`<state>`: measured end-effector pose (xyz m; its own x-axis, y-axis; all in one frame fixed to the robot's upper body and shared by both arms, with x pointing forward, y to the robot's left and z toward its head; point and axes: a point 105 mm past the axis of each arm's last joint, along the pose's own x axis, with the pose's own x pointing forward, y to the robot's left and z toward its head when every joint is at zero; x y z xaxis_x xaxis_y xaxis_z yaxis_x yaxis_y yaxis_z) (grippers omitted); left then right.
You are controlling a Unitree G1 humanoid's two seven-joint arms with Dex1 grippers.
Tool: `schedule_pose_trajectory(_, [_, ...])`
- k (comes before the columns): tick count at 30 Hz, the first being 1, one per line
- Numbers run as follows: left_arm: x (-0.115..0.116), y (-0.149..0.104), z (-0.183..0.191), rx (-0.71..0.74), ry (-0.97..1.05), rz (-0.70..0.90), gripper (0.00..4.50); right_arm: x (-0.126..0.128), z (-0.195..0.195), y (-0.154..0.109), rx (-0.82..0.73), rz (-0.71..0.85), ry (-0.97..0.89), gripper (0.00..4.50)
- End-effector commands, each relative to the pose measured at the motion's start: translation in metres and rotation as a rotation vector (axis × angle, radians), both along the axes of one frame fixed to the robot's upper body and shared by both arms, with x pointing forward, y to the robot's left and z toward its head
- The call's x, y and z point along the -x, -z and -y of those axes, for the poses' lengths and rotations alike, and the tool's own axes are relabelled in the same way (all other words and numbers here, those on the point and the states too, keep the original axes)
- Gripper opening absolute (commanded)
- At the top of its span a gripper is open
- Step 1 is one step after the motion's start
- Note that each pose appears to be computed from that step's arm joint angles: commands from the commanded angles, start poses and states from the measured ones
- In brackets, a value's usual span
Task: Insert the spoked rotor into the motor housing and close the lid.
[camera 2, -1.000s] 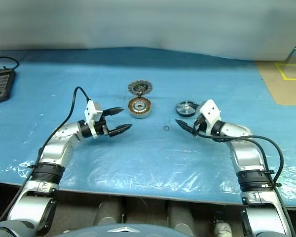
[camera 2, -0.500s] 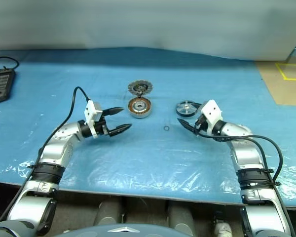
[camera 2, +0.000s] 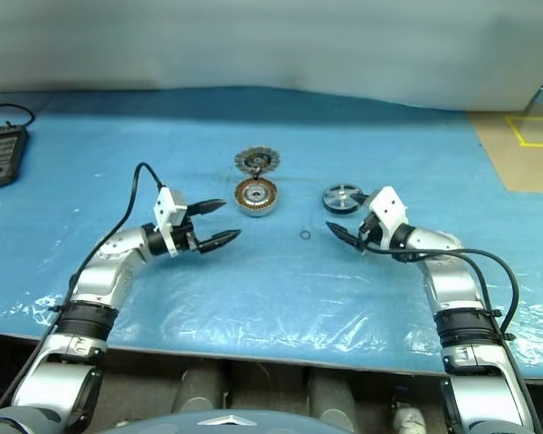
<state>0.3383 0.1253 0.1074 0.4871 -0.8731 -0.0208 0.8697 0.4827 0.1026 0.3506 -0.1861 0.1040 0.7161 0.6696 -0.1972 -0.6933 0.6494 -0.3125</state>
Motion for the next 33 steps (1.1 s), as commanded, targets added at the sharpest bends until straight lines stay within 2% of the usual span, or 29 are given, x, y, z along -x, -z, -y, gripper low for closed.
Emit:
schedule_pose_trajectory(1, [0.000, -0.013, -0.002, -0.006, 0.001, 0.057, 4.47, -0.004, 0.000, -0.013, 0.001, 0.042, -0.010, 4.50])
schedule_pose_trajectory(6, [0.003, -0.009, -0.005, -0.007, -0.008, 0.049, 4.47, -0.003, -0.013, -0.017, 0.014, 0.045, -0.064, 4.50])
schedule_pose_trajectory(15, [0.003, -0.005, -0.011, -0.036, -0.034, 0.046, 4.47, -0.008, -0.049, -0.047, 0.119, 0.089, -0.268, 4.50])
schedule_pose_trajectory(19, [0.004, 0.004, -0.015, -0.073, -0.048, 0.041, 4.47, -0.016, -0.071, -0.047, 0.296, 0.087, -0.387, 4.50])
schedule_pose_trajectory(25, [-0.002, -0.001, -0.017, -0.073, -0.071, 0.069, 4.47, -0.036, -0.113, -0.061, 0.456, 0.136, -0.528, 4.50])
schedule_pose_trajectory(33, [0.002, 0.002, -0.023, -0.072, -0.096, 0.064, 4.47, -0.045, -0.149, -0.055, 0.647, 0.139, -0.670, 4.50])
